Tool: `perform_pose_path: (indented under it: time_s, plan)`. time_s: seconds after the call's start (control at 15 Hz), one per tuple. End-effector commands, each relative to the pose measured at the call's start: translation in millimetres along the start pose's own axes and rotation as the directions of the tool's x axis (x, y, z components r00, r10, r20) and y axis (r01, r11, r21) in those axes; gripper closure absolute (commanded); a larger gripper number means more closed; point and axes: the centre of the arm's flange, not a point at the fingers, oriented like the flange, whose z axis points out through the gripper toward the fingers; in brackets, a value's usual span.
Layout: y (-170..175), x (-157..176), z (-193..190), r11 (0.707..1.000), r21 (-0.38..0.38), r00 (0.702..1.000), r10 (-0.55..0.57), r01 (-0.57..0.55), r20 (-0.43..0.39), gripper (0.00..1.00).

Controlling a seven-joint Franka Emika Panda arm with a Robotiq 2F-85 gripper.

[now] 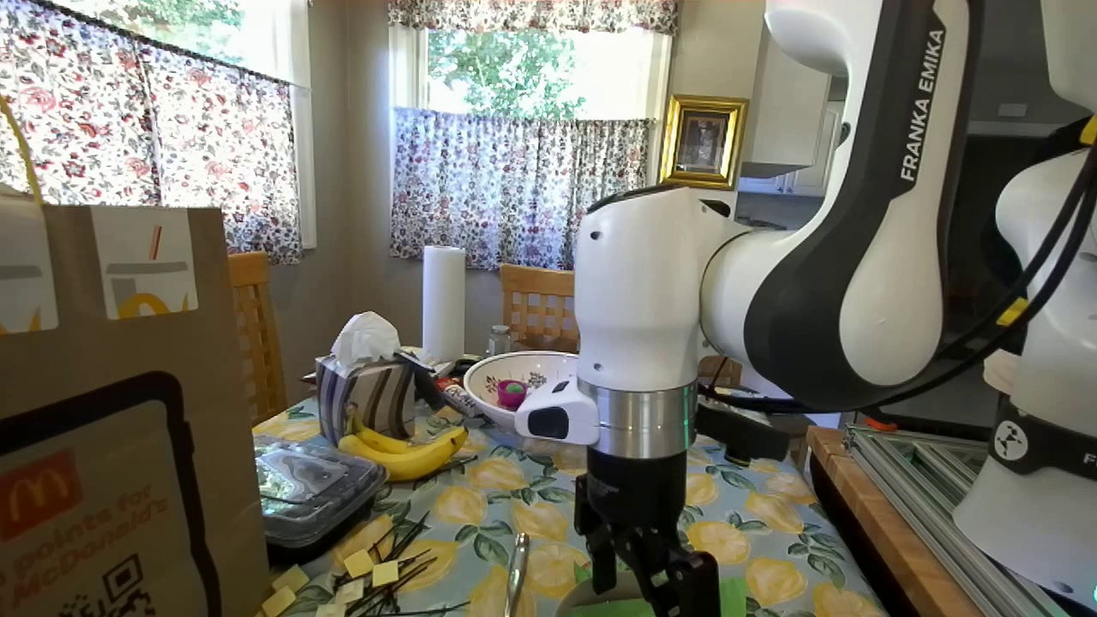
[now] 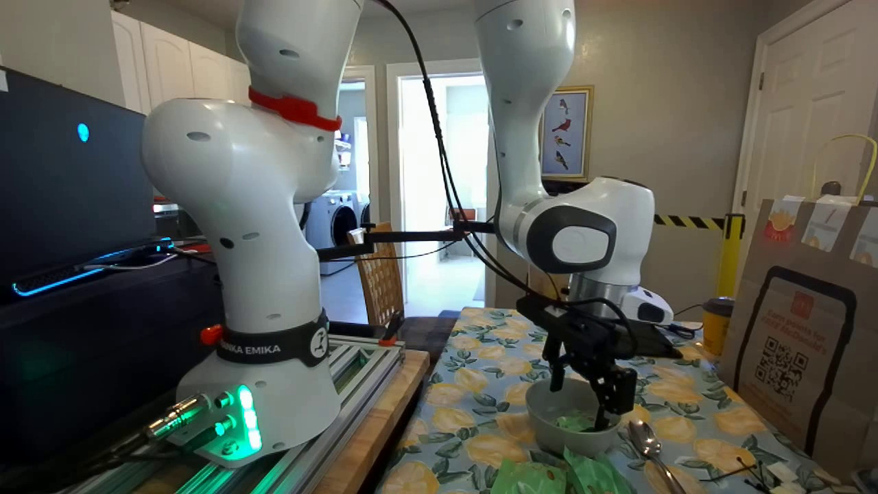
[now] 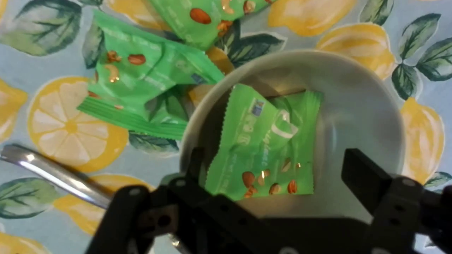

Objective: Take the green packet in the grey bowl out and place it on the table then pick up two green packets and place them in the grey bowl

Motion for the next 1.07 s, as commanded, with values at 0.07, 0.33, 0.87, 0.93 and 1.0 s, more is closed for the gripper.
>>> perform_pose_path:
  time_s: [0.07, 0.33, 0.87, 0.93, 1.0]
  plan:
    - [4, 11, 19, 1.0, 0.012, 1.0, -0.023, 0.023, 0.02, 0.0]
    - [4, 12, 27, 0.999, 0.013, 0.999, -0.03, 0.029, 0.038, 0.27]
    - [0, 6, 14, 1.0, 0.006, 1.0, 0.004, -0.004, 0.031, 0.86]
    - [-1, 4, 10, 1.0, -0.001, 1.0, 0.014, -0.014, 0.026, 0.92]
    - [-3, 2, 5, 1.0, -0.005, 1.0, 0.02, -0.02, 0.018, 0.92]
